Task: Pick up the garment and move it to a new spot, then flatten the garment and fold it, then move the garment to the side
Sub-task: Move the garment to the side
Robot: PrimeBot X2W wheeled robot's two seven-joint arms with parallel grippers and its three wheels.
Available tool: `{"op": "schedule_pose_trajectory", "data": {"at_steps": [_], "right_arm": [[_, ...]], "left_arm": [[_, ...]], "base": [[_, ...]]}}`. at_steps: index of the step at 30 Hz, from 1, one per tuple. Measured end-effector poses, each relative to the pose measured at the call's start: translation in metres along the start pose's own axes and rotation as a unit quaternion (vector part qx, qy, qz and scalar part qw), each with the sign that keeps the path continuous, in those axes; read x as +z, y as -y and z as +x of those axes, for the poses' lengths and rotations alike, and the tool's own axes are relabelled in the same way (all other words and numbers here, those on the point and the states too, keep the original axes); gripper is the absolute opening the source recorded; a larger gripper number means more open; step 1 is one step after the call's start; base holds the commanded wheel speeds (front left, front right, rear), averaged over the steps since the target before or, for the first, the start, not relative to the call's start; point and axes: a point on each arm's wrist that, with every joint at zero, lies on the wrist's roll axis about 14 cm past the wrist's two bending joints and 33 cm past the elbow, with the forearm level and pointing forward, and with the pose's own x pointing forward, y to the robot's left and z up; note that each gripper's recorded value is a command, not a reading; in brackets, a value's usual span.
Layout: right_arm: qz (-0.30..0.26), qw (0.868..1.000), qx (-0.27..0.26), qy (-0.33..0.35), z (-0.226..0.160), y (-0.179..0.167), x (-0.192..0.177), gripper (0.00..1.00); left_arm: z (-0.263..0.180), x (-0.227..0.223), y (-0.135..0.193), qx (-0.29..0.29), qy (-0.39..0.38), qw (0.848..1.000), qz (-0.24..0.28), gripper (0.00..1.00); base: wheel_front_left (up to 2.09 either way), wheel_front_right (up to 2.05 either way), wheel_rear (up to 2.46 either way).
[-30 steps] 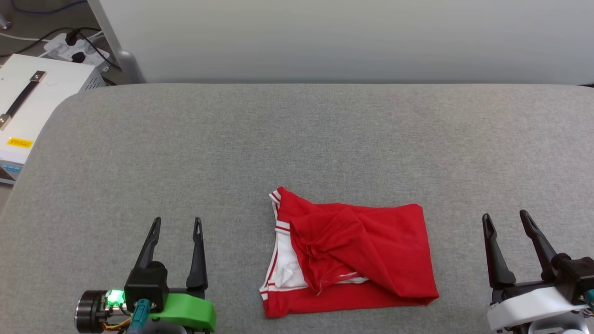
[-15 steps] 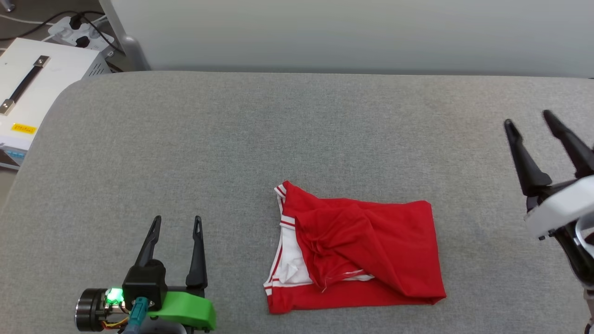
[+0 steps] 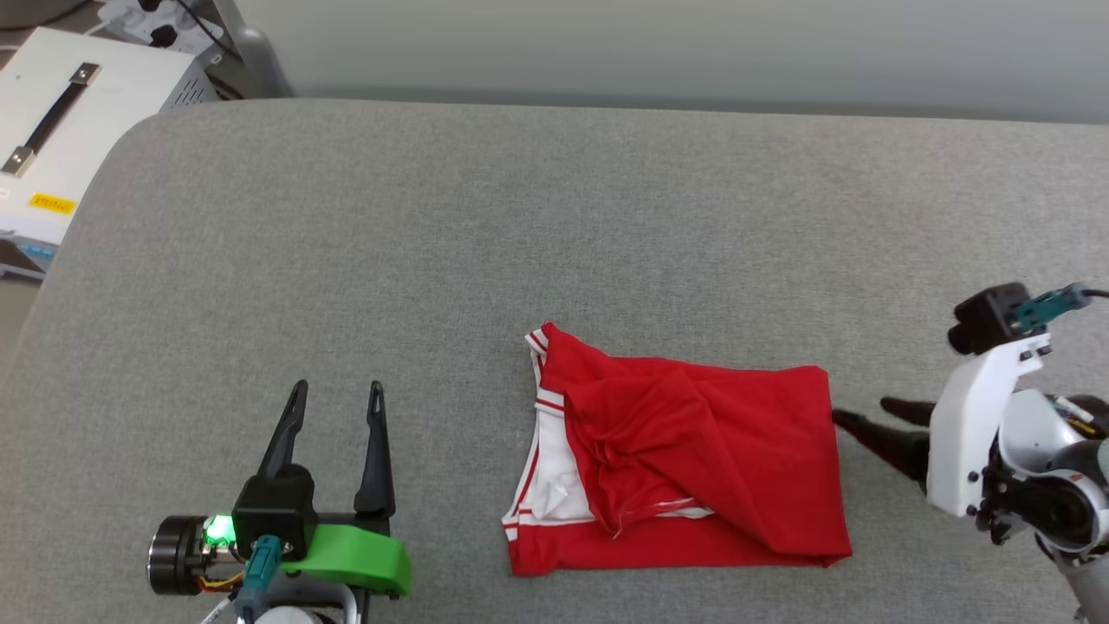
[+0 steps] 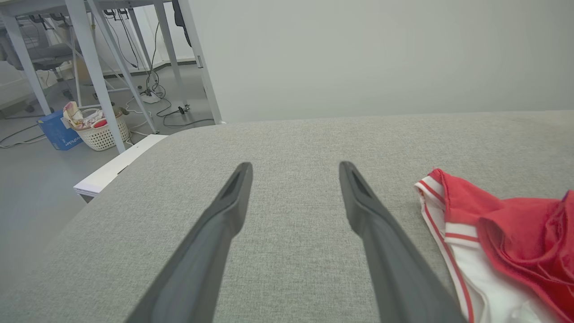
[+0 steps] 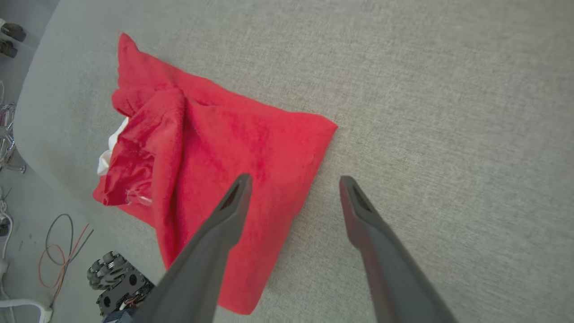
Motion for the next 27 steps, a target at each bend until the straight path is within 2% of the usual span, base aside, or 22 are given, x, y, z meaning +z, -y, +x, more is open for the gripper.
{"op": "schedule_pose_trajectory", "data": {"at_steps": [8,13,17,18,19,27], "right_arm": [[0.036,0.994,0.029,-0.097,0.04,-0.013,-0.053,1.0],[0.025,0.989,0.024,-0.144,0.054,-0.009,-0.08,1.0],[-0.001,0.99,0.024,-0.136,0.061,-0.009,-0.082,1.0],[-0.006,0.992,0.023,-0.127,0.063,-0.009,-0.081,0.06],[-0.006,0.992,0.023,-0.12,0.063,-0.01,-0.079,0.0],[-0.066,0.997,0.024,-0.008,0.06,-0.016,-0.022,0.0]], "left_arm": [[0.006,-0.008,-0.005,0.008,-0.011,1.0,-0.001,1.0],[0.007,-0.013,-0.01,0.016,-0.018,1.0,0.0,1.0],[0.008,-0.015,-0.014,0.024,-0.022,0.999,0.001,1.0],[0.008,-0.016,-0.015,0.025,-0.023,0.999,0.001,1.0],[0.008,-0.016,-0.015,0.025,-0.023,0.999,0.001,1.0],[0.009,-0.012,-0.009,0.019,-0.016,1.0,-0.005,1.0]], "base": [[0.0,0.0,0.0],[0.0,0.0,0.0],[0.0,0.0,0.0],[0.0,0.0,0.0],[0.0,0.0,0.0],[0.0,0.0,0.0]]}}
